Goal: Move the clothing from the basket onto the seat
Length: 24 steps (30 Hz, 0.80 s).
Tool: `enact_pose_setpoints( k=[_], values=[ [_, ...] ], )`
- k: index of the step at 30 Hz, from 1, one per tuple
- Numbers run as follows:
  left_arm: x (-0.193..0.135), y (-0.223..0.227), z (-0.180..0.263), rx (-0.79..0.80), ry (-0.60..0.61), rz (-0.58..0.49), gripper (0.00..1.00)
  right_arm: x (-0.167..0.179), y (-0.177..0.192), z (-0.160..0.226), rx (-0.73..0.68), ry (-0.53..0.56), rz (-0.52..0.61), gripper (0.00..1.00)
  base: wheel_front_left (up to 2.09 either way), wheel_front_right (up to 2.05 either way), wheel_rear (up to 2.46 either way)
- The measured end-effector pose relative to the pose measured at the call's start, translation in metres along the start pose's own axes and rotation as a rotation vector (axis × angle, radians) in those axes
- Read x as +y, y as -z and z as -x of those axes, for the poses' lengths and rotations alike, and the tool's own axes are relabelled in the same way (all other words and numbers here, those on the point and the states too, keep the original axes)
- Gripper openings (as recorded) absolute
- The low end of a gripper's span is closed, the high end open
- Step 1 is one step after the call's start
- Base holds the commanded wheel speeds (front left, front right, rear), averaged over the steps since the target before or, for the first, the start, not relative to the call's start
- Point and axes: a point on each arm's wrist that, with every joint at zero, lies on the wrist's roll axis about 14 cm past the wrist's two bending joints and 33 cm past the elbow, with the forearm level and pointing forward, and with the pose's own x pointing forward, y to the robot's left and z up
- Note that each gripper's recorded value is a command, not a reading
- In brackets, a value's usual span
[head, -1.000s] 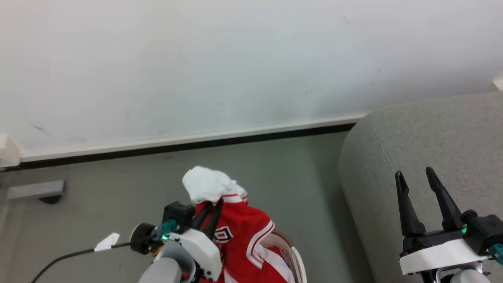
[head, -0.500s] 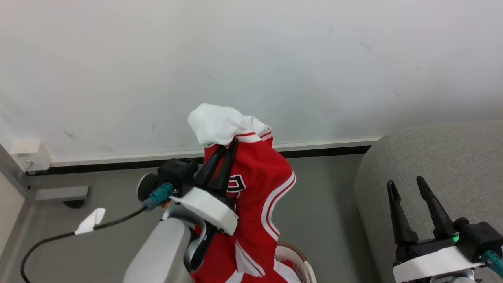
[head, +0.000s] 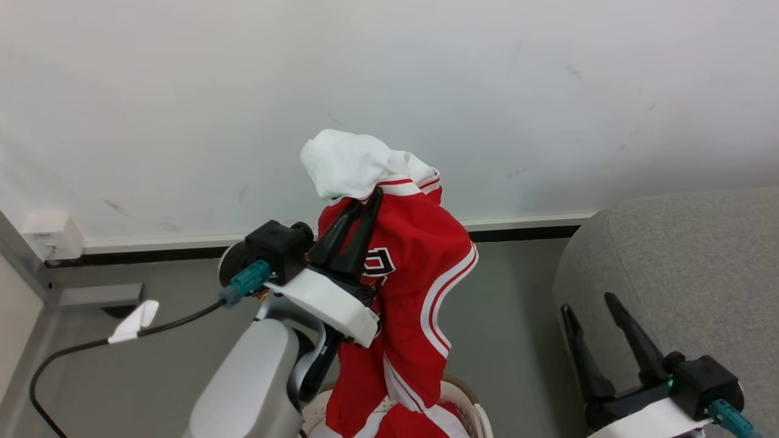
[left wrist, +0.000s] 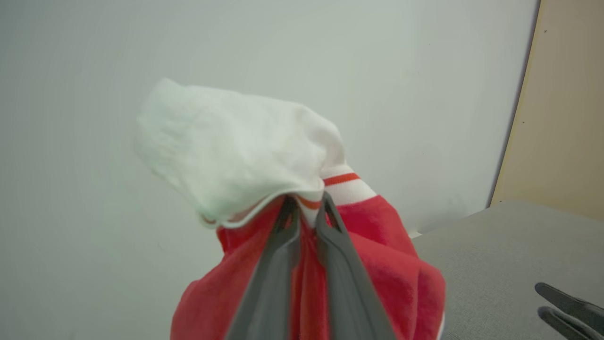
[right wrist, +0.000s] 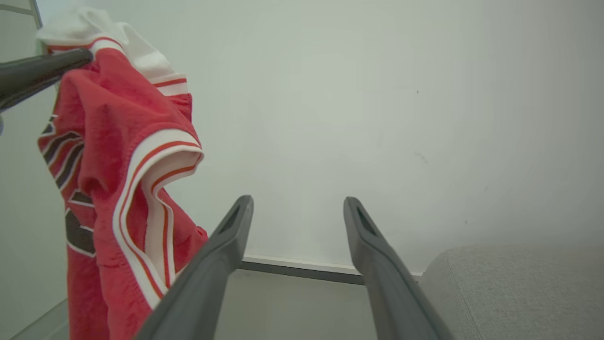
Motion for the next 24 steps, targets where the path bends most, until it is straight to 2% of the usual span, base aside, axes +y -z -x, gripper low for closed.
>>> enact_pose_setpoints(
  k=[4, 11, 15, 24],
  values=[
    [-0.002, -0.001, 0.001, 0.001, 0.004, -0.003, 0.00, 0.023, 0.010, 0.001, 0.035, -0.079, 0.004, 1.00, 0.00, 0.00, 0.00],
    [-0.006, -0.001, 0.007, 0.016, 0.016, -0.008, 0.00, 0.082, 0.035, 0.005, 0.125, -0.294, -0.004, 1.00, 0.00, 0.00, 0.00],
    [-0.009, -0.004, 0.010, 0.013, 0.025, -0.012, 0.00, 0.109, 0.034, -0.006, 0.124, -0.378, -0.010, 1.00, 0.00, 0.00, 0.00],
    [-0.024, -0.011, 0.024, 0.014, 0.062, -0.003, 0.00, 0.145, 0.067, -0.020, 0.233, -0.464, -0.029, 1.00, 0.00, 0.00, 0.00]
  ],
)
